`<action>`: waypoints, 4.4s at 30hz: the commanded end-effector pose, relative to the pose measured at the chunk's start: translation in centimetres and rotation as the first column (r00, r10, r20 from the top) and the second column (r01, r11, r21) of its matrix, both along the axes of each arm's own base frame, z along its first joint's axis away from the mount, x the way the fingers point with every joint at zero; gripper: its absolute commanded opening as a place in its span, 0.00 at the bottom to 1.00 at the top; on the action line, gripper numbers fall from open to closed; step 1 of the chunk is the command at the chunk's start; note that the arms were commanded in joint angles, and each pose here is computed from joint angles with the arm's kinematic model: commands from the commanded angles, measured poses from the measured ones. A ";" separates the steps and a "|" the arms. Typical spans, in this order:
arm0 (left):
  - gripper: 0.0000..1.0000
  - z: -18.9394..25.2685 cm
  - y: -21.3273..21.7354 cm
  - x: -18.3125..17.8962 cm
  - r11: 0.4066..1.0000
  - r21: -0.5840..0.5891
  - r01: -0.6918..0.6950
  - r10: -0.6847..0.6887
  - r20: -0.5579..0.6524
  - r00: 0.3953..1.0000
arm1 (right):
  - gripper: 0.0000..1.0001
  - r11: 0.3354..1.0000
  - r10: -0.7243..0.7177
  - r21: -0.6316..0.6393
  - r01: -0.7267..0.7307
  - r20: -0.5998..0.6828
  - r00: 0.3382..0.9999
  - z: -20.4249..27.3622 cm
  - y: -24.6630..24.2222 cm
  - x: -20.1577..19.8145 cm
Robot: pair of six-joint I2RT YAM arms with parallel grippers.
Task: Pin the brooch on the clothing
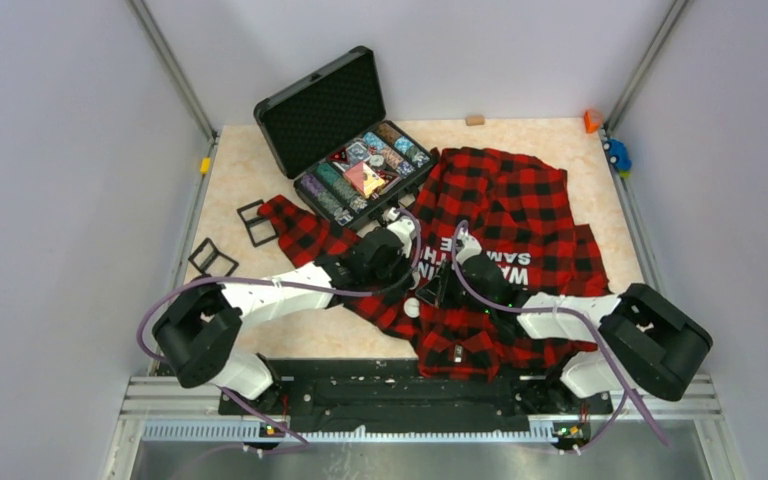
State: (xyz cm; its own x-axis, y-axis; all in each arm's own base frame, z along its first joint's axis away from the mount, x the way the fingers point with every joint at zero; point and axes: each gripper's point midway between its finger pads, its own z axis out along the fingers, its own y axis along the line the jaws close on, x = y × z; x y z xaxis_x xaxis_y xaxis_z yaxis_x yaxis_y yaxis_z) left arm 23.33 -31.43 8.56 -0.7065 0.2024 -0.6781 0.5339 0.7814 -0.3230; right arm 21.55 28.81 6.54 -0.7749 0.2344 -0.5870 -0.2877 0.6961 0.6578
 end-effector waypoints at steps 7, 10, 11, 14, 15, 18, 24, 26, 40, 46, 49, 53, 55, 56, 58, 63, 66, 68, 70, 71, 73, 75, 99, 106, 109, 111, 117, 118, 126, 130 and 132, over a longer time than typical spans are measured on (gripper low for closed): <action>0.00 0.6 0.3 0.7 0.999 0.008 -0.038 0.037 0.041 0.998 | 0.00 0.998 -0.024 0.056 0.019 0.089 0.996 3.1 0.3 0.6; 0.00 0.1 0.5 0.7 0.999 0.031 -0.037 0.036 0.026 0.999 | 0.00 0.997 -0.066 0.057 0.060 0.119 0.991 4.0 -0.4 1.0; 0.00 0.0 0.4 0.7 0.999 0.036 -0.035 0.034 0.023 0.999 | 0.00 0.996 -0.072 0.058 0.065 0.125 0.990 4.1 -0.6 1.0; 0.00 -0.2 0.0 0.4 0.999 0.042 -0.002 0.002 0.012 1.000 | 0.00 0.996 -0.070 0.062 0.062 0.142 0.987 4.6 -0.7 1.0; 0.00 -0.1 -0.2 0.3 0.999 0.039 0.010 -0.010 0.012 1.000 | 0.00 0.996 -0.065 0.062 0.056 0.144 0.987 4.6 -0.6 1.0; 0.00 -0.1 -0.7 0.1 0.998 0.048 0.032 -0.033 0.019 0.999 | 0.00 0.997 -0.037 0.074 0.026 0.154 0.987 4.9 -0.1 0.8; 0.00 0.2 -1.0 0.1 0.999 0.041 0.035 -0.036 0.024 0.999 | 0.00 0.996 0.032 0.082 -0.045 0.153 0.988 4.8 1.1 0.2; 0.00 0.3 -1.2 -0.1 0.999 0.030 0.046 -0.046 0.019 0.999 | 0.00 0.995 0.045 0.076 -0.058 0.153 0.987 4.6 1.4 0.1; 0.00 1.8 -1.5 -0.4 0.998 -0.052 0.047 -0.045 0.047 0.998 | 0.00 0.995 0.089 0.041 -0.094 0.107 0.990 2.1 2.1 -0.3; 0.00 3.0 -0.9 0.2 0.993 -0.116 -0.025 0.034 0.083 0.996 | 0.00 0.994 0.101 0.041 -0.105 0.086 0.991 1.0 2.2 -0.6; 0.00 3.4 -1.0 0.3 0.988 -0.149 -0.037 0.051 0.087 0.995 | 0.00 0.991 0.117 0.048 -0.121 0.086 0.989 0.9 2.4 -0.9; 0.00 2.9 -0.8 0.4 0.987 -0.152 -0.049 0.059 0.063 0.996 | 0.00 0.989 0.131 0.054 -0.137 0.104 0.986 1.6 2.5 -1.1; 0.00 2.7 -0.8 0.1 0.986 -0.163 -0.031 0.038 0.040 0.998 | 0.01 0.988 0.133 0.058 -0.141 0.115 0.984 2.0 2.3 -1.3; 0.00 2.7 -0.8 0.1 0.986 -0.167 -0.030 0.036 0.035 0.999 | 0.07 0.989 0.131 0.057 -0.139 0.121 0.984 2.3 2.1 -1.4; 0.00 2.8 -0.5 0.2 0.984 -0.177 -0.025 0.030 0.025 0.999 | 0.22 0.990 0.123 0.053 -0.131 0.133 0.983 2.8 1.5 -1.6; 0.00 3.1 0.1 -0.1 0.975 -0.222 0.028 -0.035 -0.028 0.999 | 0.50 0.993 0.110 0.008 -0.114 0.203 0.973 4.8 -0.8 -2.0; 0.00 3.3 0.3 -0.7 0.966 -0.249 0.073 -0.092 -0.065 0.994 | 0.59 0.991 0.125 0.017 -0.134 0.246 0.961 6.0 -2.4 -2.3; 0.00 3.6 0.4 -1.1 0.957 -0.271 0.103 -0.131 -0.087 0.988 | 0.61 0.984 0.140 0.069 -0.166 0.288 0.947 7.2 -3.4 -2.4; 0.00 4.1 0.5 -1.6 0.944 -0.300 0.137 -0.174 -0.101 0.980 | 0.62 0.973 0.159 0.108 -0.204 0.330 0.931 7.9 -4.1 -2.6; 0.00 4.5 0.5 -1.8 0.936 -0.316 0.156 -0.197 -0.102 0.975 | 0.63 0.968 0.169 0.115 -0.221 0.347 0.923 8.0 -4.3 -2.8; 0.00 5.2 0.5 -2.2 0.921 -0.340 0.191 -0.238 -0.101 0.966 | 0.64 0.963 0.180 0.119 -0.240 0.378 0.908 8.2 -4.5 -3.0; 0.00 5.6 0.5 -2.8 0.901 -0.366 0.235 -0.290 -0.103 0.951 | 0.64 0.956 0.192 0.130 -0.265 0.408 0.893 8.5 -4.4 -3.3; 0.00 6.0 -0.2 -5.2 0.786 -0.472 0.400 -0.480 -0.056 0.876 | 0.50 0.890 0.293 0.201 -0.410 0.436 0.851 7.5 -0.8 -2.5; 0.00 5.9 -0.2 -5.6 0.768 -0.480 0.424 -0.508 -0.052 0.860 | 0.48 0.879 0.287 0.235 -0.416 0.437 0.852 7.8 -0.3 -2.2; 0.00 5.9 -0.3 -5.8 0.759 -0.484 0.436 -0.520 -0.048 0.853 | 0.44 0.871 0.288 0.248 -0.424 0.440 0.850 7.9 -0.2 -2.3; 0.00 6.0 -0.3 -5.9 0.753 -0.488 0.441 -0.527 -0.047 0.848 | 0.38 0.871 0.290 0.248 -0.423 0.436 0.852 7.8 -0.1 -2.2; 0.00 6.0 -0.3 -6.5 0.728 -0.497 0.473 -0.561 -0.033 0.827 | 0.28 0.862 0.306 0.256 -0.438 0.429 0.850 7.7 0.2 -2.3; 0.00 6.0 -0.3 -6.5 0.723 -0.499 0.477 -0.565 -0.030 0.825 | 0.27 0.859 0.308 0.259 -0.441 0.428 0.850 7.7 0.2 -2.3; 0.00 6.2 -0.2 -7.2 0.697 -0.506 0.509 -0.593 -0.007 0.805 | 0.21 0.846 0.320 0.285 -0.451 0.405 0.857 7.9 0.7 -2.1; 0.00 6.2 -0.4 -7.6 0.684 -0.507 0.524 -0.608 0.001 0.794 | 0.17 0.853 0.317 0.296 -0.431 0.361 0.877 7.7 0.9 -1.5; 0.00 6.2 -0.4 -7.6 0.683 -0.506 0.527 -0.610 0.002 0.793 | 0.15 0.857 0.316 0.298 -0.419 0.339 0.886 7.5 1.0 -1.2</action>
